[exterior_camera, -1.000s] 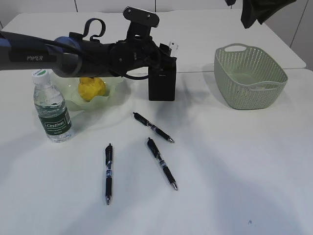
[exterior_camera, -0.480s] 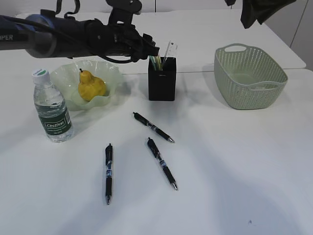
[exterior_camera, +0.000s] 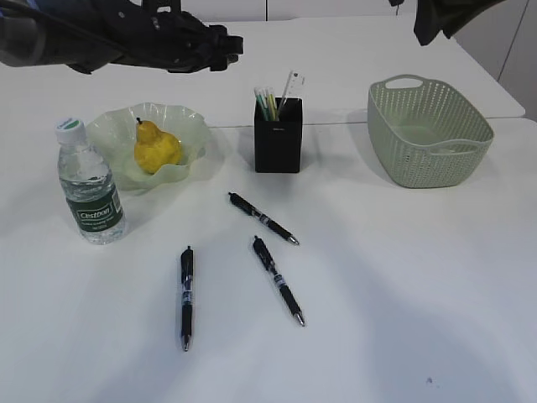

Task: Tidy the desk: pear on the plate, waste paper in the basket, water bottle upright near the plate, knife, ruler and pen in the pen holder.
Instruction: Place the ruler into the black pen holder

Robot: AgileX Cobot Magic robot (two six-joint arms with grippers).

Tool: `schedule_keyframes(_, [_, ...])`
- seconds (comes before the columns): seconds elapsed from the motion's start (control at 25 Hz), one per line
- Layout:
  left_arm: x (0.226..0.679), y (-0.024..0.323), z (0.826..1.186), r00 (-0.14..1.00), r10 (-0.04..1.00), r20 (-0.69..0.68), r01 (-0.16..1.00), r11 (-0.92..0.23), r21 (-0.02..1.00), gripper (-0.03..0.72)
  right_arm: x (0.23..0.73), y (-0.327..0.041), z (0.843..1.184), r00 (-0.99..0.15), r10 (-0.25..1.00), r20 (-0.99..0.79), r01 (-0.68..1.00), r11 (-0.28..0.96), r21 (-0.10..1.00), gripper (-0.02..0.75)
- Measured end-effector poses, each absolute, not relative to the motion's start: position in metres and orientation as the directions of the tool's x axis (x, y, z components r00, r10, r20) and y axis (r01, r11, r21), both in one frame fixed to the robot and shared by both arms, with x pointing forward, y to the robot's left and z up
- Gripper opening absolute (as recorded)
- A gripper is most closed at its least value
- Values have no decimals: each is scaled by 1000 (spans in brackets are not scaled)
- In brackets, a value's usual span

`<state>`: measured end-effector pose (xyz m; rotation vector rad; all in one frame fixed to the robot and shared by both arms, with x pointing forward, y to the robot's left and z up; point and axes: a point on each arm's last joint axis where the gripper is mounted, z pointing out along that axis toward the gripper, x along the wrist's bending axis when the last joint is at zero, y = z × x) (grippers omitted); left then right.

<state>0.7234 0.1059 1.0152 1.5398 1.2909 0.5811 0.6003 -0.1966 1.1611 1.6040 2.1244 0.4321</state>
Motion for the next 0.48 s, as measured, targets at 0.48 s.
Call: schedule_keyframes(0.48, [712,120,1046,378,918,-120,435,-62,898,401,599,-192,1179,-237,967,-96,798,250,549,244])
